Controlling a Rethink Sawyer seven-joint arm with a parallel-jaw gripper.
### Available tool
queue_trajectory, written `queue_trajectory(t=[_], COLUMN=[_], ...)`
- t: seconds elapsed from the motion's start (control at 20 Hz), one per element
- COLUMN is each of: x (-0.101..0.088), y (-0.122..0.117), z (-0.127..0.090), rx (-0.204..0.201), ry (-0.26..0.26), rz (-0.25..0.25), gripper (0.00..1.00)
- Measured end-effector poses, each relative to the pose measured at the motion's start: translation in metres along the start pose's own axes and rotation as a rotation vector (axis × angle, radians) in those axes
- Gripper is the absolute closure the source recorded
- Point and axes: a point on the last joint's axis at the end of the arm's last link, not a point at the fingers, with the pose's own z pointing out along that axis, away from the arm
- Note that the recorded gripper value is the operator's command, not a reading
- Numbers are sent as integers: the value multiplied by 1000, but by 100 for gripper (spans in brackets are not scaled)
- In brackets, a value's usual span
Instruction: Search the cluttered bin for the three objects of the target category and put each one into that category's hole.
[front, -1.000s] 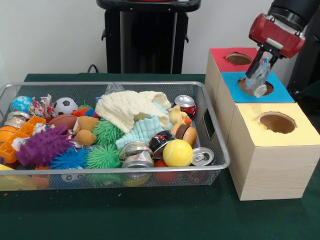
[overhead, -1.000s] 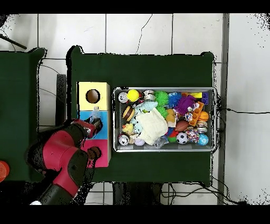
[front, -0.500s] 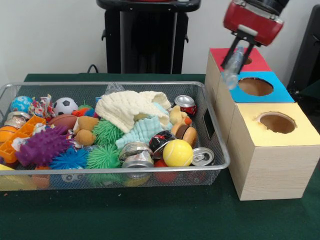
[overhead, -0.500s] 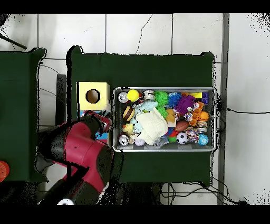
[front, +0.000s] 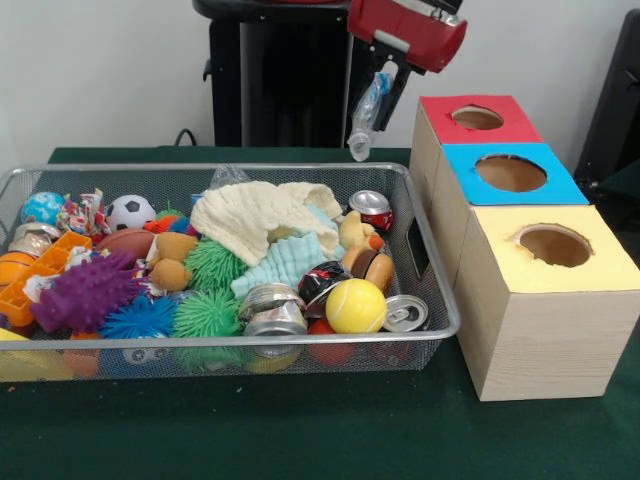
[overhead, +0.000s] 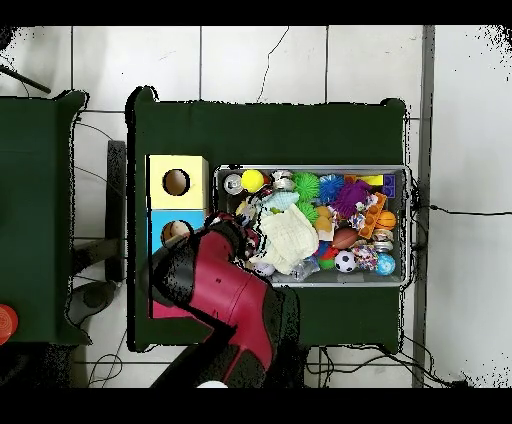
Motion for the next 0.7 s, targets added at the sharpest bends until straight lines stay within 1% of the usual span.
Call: queue_trajectory(t=[0.1, 0.2, 0.25, 0.35, 0.5, 0.7], x=[2, 8, 13, 15, 21, 24], y=[0, 3, 5, 7, 12, 15], z=[0, -2, -2, -2, -4, -3], rx=[-2, -7, -11, -14, -27, -54], ry=[2, 7, 10, 13, 19, 24], rz=[-7, -27, -45, -54, -74, -92], gripper=[100, 100, 100, 100, 100, 100])
